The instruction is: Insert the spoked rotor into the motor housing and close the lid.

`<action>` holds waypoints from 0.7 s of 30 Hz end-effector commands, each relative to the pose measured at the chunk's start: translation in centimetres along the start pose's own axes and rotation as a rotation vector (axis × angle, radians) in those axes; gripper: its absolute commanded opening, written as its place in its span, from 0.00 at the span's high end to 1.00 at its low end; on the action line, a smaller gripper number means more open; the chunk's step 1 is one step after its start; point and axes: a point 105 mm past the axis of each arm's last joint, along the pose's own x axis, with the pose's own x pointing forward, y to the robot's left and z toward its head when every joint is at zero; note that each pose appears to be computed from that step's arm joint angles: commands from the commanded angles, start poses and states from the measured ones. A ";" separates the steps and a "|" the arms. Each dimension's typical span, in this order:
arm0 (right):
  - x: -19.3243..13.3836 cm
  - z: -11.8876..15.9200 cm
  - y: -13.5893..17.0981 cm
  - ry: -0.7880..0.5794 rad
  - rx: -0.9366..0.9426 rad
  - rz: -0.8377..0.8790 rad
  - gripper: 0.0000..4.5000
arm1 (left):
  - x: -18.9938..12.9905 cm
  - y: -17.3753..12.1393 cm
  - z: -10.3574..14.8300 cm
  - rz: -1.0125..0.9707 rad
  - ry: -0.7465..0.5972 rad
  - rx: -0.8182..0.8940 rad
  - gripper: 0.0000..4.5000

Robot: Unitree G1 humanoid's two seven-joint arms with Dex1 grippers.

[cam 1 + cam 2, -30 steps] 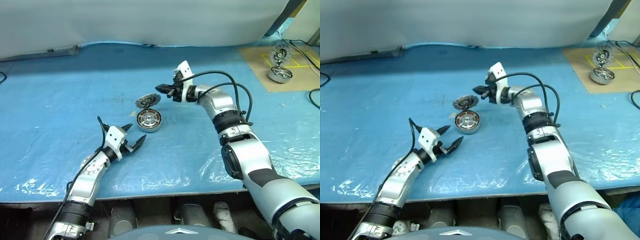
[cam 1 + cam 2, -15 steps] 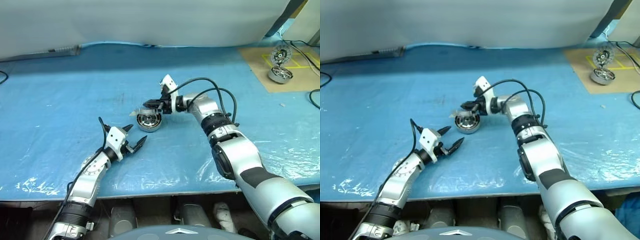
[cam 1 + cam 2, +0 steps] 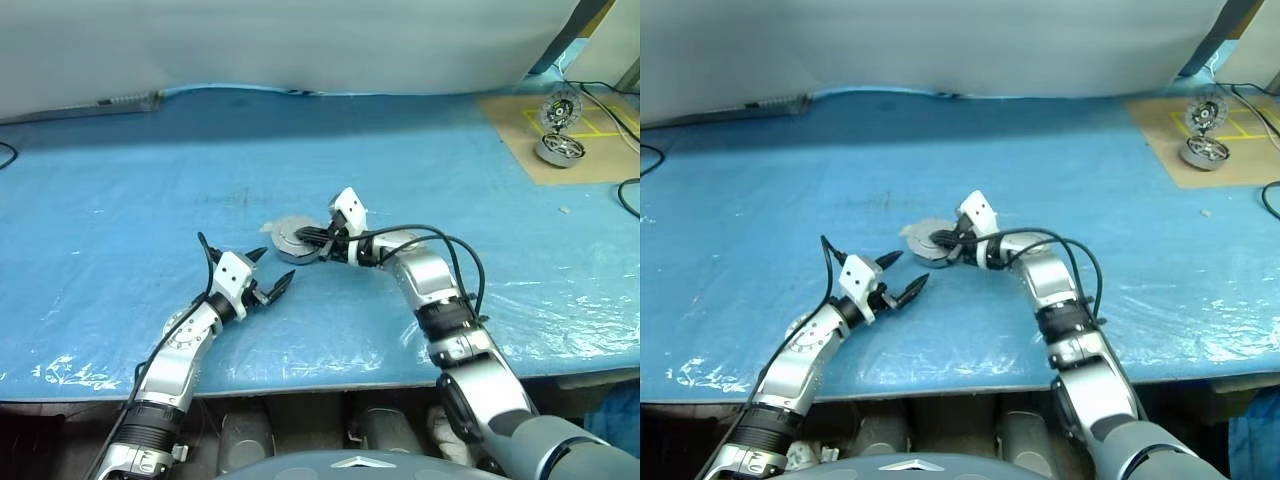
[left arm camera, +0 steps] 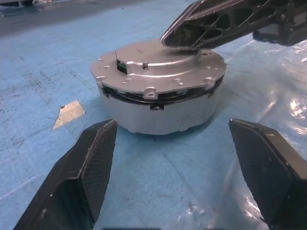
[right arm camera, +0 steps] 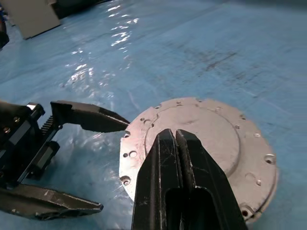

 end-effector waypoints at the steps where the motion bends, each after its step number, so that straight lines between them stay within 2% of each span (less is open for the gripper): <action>1: -0.5 3.2 1.2 -0.074 -0.084 -0.103 0.86 | 0.0 0.1 1.1 -0.003 -0.034 0.023 0.12; 5: 0.4 3.9 2.9 -0.077 -0.110 -0.124 0.56 | 0.1 -0.1 1.0 -0.011 -0.032 0.020 0.12; 11: 1.9 2.7 2.7 -0.024 -0.163 -0.131 0.14 | 0.1 0.1 1.0 -0.011 -0.033 0.023 0.12; 16: 2.1 0.6 0.9 0.036 -0.212 -0.181 0.14 | -0.1 0.1 1.0 -0.002 -0.033 0.024 0.12; 21: 1.8 -1.3 0.3 0.074 -0.207 -0.183 0.14 | -0.1 0.1 1.0 0.003 -0.034 0.023 0.12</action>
